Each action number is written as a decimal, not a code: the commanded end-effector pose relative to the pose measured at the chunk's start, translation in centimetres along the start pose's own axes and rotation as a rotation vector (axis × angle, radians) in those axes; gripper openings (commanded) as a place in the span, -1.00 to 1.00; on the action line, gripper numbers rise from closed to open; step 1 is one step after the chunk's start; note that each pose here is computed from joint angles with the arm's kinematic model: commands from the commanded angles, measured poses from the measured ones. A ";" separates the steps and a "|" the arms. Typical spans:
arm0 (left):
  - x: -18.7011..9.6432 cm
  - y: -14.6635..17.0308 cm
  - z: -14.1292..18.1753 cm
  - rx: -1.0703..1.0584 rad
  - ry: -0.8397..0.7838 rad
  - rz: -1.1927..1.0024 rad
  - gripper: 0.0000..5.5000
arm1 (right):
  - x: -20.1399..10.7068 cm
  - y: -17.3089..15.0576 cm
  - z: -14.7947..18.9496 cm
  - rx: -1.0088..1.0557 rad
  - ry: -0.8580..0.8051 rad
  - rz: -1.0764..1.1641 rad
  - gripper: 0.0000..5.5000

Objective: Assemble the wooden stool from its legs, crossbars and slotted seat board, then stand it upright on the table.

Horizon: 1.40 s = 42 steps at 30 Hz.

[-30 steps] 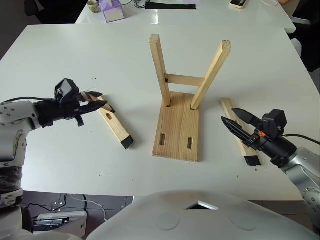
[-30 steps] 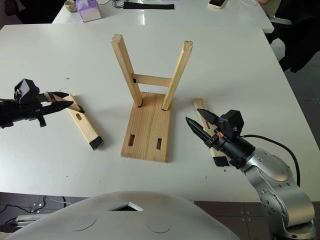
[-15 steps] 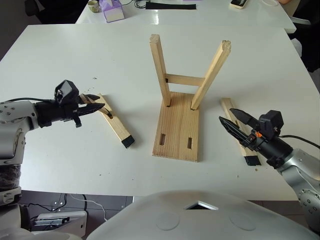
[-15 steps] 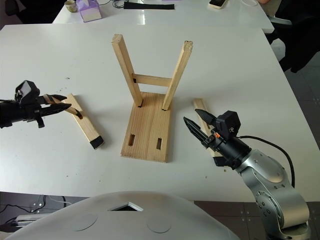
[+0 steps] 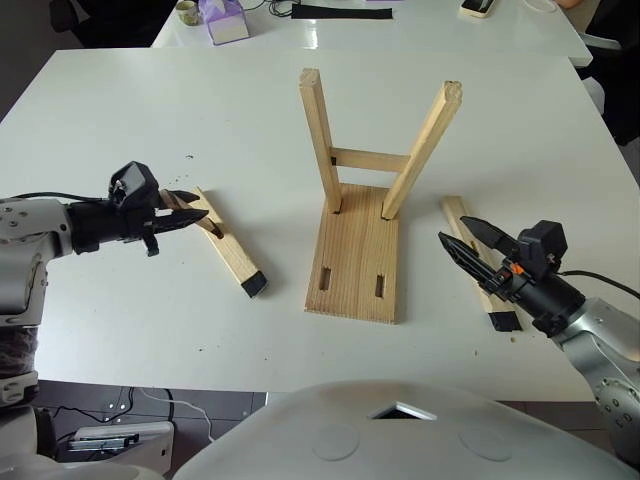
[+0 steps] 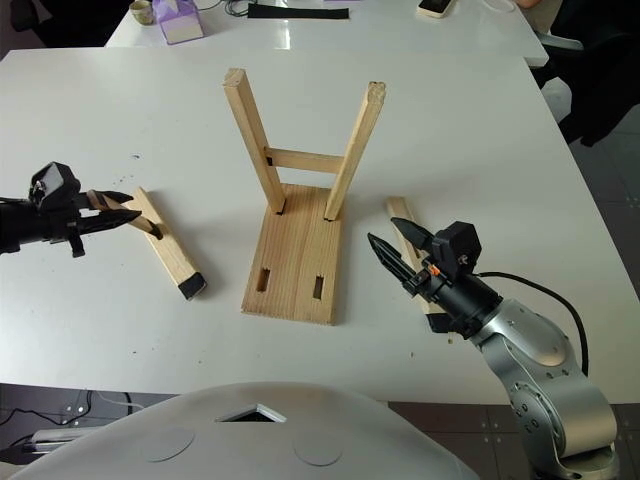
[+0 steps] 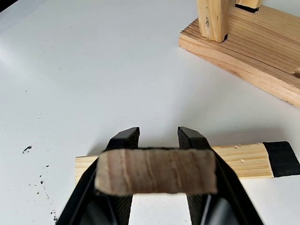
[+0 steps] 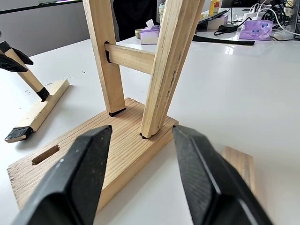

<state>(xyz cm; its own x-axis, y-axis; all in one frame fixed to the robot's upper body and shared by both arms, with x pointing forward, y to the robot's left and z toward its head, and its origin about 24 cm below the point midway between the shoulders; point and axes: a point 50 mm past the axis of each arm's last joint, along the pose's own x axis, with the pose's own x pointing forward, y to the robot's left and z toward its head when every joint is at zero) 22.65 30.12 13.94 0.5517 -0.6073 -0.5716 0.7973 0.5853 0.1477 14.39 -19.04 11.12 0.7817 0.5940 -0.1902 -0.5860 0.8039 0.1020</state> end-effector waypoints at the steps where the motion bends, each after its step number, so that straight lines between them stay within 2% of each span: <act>1: 0.0 -0.1 0.0 0.007 0.030 -0.015 -0.52 | 0.0 -0.1 0.0 -0.007 -0.003 -0.009 -0.13; 17: 0.6 -1.2 -2.0 0.017 0.130 -0.070 -0.52 | 0.2 -0.1 -0.2 -0.016 0.004 -0.016 -0.13; 23: 1.4 -1.6 -2.3 -0.004 0.118 -0.097 -0.52 | 0.6 -0.1 -0.3 -0.029 0.017 0.009 -0.13; 42: 2.8 -0.2 -2.8 -0.084 0.134 -0.164 -0.52 | 1.3 0.3 -0.9 -0.048 0.066 0.048 -0.13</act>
<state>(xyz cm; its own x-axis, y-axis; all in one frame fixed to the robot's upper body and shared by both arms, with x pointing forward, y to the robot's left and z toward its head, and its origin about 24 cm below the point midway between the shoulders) 24.27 29.32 12.74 0.4206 -0.6546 -0.6282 0.8703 0.4867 0.0755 14.98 -18.00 10.08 0.7434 0.6275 -0.2317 -0.6289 0.7736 0.0772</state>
